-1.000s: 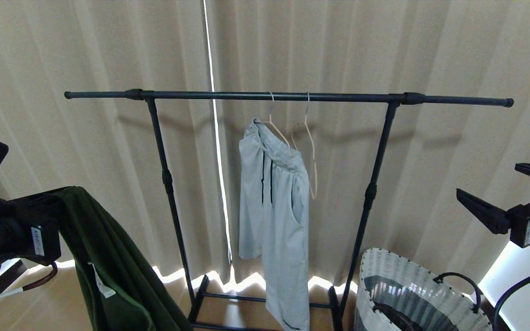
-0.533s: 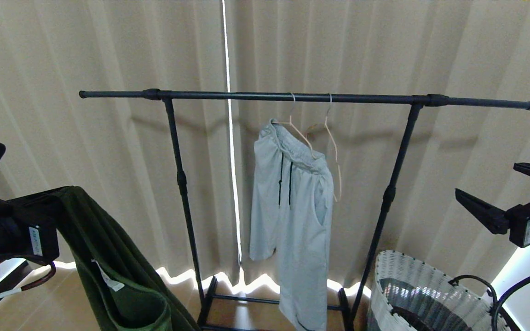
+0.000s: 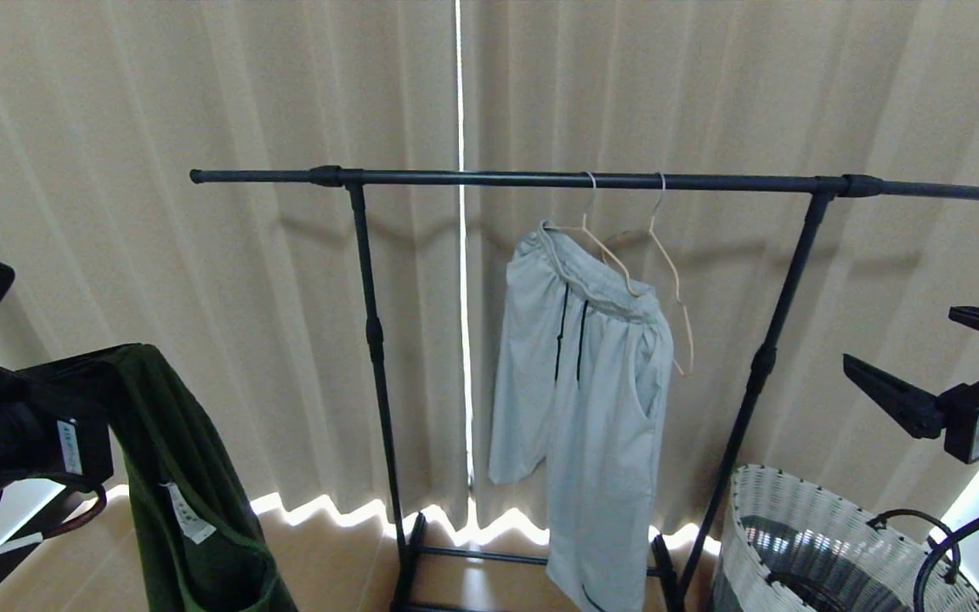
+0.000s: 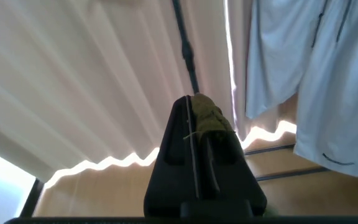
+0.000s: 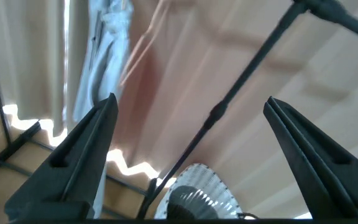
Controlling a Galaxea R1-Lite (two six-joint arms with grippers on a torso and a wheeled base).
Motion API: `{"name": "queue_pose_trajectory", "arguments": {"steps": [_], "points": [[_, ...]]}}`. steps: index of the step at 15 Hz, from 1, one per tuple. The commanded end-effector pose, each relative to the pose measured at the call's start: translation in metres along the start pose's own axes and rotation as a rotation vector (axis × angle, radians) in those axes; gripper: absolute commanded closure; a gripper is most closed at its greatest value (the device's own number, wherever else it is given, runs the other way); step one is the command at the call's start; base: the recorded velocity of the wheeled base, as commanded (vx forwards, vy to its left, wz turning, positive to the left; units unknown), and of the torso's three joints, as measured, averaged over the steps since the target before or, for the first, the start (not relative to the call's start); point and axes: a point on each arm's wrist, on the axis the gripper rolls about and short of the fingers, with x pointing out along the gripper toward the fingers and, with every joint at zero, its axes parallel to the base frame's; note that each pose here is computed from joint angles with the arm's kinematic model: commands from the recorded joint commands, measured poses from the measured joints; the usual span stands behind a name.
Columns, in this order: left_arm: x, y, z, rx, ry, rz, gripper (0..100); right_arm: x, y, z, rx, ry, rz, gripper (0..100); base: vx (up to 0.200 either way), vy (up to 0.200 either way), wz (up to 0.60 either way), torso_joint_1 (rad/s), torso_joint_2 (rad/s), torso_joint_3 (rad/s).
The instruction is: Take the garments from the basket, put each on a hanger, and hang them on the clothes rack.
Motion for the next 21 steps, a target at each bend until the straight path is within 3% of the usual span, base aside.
{"name": "queue_pose_trajectory", "arguments": {"steps": [1, 6, 13, 17, 21], "points": [[0.001, 0.000, 0.001, 0.000, 0.002, 0.001, 100, 0.001, 0.000, 0.001, -0.002, -0.004, 0.003, 0, 0.000, 0.000, 0.00, 0.000, 0.00, 0.000], [0.002, -0.001, -0.001, 0.002, 0.011, -0.006, 100, 0.015, -0.003, 0.012, 0.037, -0.016, 0.006, 0, 0.160, 0.000, 0.00, -0.007, 0.00, 0.002], [0.004, -0.003, -0.006, 0.005, 0.031, -0.013, 100, 0.032, -0.001, 0.008, 0.092, 0.028, 0.020, 0, 0.200, 0.000, 0.00, 0.005, 0.00, 0.002], [0.002, -0.004, -0.012, 0.009, 0.039, -0.017, 100, 0.047, 0.003, 0.003, 0.128, 0.087, 0.039, 0, 0.150, 0.000, 0.00, 0.003, 0.00, 0.001], [0.002, -0.006, -0.022, 0.008, 0.015, -0.006, 100, 0.057, 0.020, 0.023, 0.207, 0.204, 0.130, 0, 0.000, 0.000, 0.00, 0.000, 0.00, 0.000]]}}
